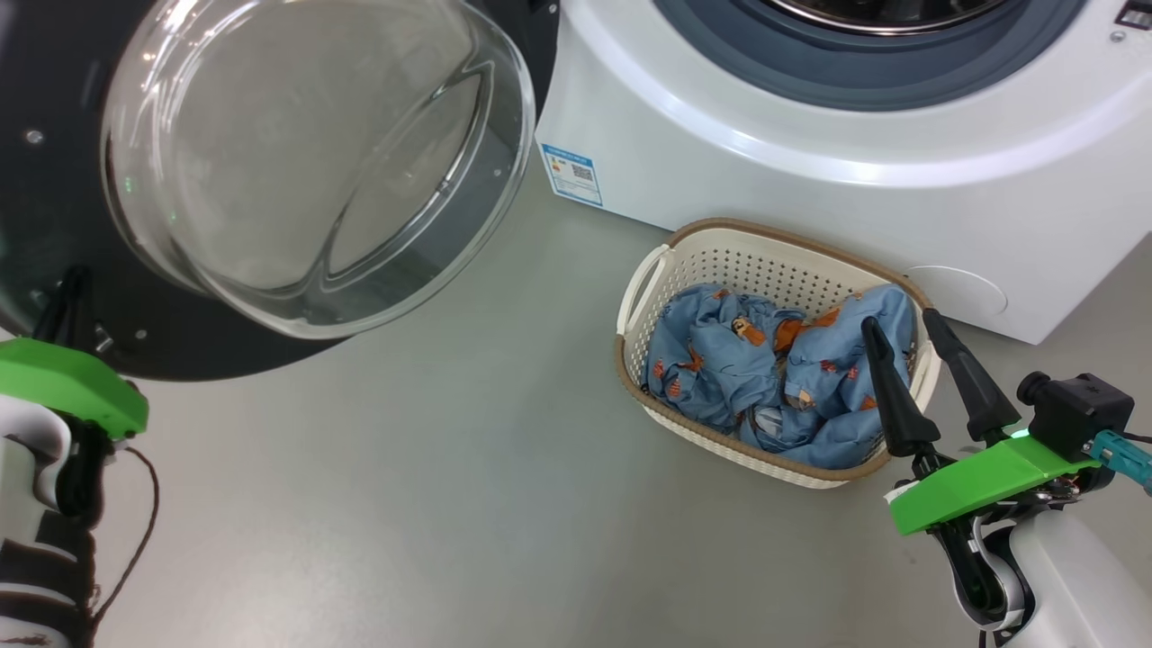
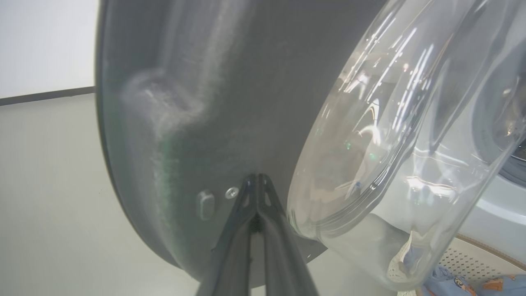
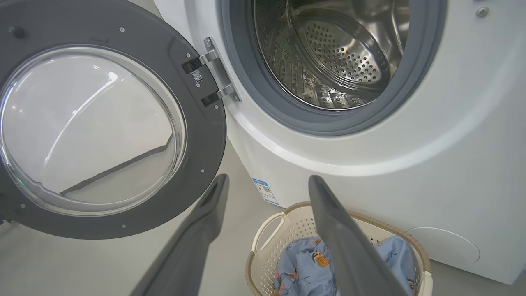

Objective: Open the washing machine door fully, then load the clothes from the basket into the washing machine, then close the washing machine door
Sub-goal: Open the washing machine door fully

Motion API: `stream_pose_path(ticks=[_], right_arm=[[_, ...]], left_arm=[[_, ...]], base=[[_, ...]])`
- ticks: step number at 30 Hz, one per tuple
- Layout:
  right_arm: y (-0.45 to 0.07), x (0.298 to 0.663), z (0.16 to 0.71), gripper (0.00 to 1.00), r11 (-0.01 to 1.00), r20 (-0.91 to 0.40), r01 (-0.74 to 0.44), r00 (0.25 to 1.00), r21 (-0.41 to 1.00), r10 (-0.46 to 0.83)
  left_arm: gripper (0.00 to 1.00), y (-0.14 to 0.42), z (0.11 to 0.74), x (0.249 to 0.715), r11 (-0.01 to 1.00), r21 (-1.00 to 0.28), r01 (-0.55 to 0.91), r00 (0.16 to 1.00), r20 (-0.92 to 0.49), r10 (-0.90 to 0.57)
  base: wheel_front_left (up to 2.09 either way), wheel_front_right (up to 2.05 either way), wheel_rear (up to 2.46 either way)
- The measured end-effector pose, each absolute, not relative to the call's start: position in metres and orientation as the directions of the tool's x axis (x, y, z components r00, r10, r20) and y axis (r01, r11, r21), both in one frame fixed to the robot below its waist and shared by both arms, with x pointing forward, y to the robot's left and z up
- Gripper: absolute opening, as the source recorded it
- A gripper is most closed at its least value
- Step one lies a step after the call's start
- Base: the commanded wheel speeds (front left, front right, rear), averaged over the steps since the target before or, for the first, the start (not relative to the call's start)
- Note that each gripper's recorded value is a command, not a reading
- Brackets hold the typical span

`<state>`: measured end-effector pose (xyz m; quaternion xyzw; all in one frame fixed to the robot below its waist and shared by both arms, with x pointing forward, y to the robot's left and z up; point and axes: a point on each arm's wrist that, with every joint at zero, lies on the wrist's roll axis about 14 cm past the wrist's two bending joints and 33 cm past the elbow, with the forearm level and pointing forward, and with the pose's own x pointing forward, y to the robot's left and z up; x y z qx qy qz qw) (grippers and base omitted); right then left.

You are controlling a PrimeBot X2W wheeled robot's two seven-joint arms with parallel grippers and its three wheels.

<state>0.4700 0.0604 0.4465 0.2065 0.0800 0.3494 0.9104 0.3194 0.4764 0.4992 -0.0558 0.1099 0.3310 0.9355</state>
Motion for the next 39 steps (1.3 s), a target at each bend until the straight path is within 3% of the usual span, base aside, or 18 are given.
stream_pose_path(ticks=[16,29,30,31,32,39], right_arm=[[0.053,0.468,0.458,1.00,0.684,0.014,-0.597,0.757,0.419,0.653],[0.048,0.457,0.475,1.00,0.693,0.035,-0.598,0.766,0.403,0.641],[0.048,0.456,0.477,1.00,0.694,0.040,-0.598,0.768,0.402,0.639],[0.047,0.455,0.479,1.00,0.695,0.044,-0.598,0.770,0.400,0.637],[0.046,0.454,0.481,1.00,0.697,0.047,-0.597,0.772,0.399,0.634],[0.029,0.443,0.484,1.00,0.723,0.037,-0.576,0.791,0.382,0.611]], left_arm=[[0.00,0.477,0.502,0.320,0.785,-0.019,-0.619,0.766,-0.236,0.598],[0.00,0.452,0.493,0.313,0.834,-0.035,-0.550,0.819,-0.216,0.531],[0.15,0.448,0.490,0.312,0.840,-0.037,-0.541,0.825,-0.219,0.521],[0.47,0.445,0.487,0.311,0.846,-0.036,-0.532,0.829,-0.222,0.513],[0.99,0.442,0.485,0.309,0.850,-0.041,-0.525,0.835,-0.219,0.505],[1.00,0.416,0.482,0.311,0.880,-0.103,-0.463,0.878,-0.184,0.441]], base=[[0.00,0.00,0.00],[0.00,0.00,0.00],[0.00,0.00,0.00],[0.00,0.00,0.00],[0.00,0.00,0.00],[0.00,0.00,0.00]])
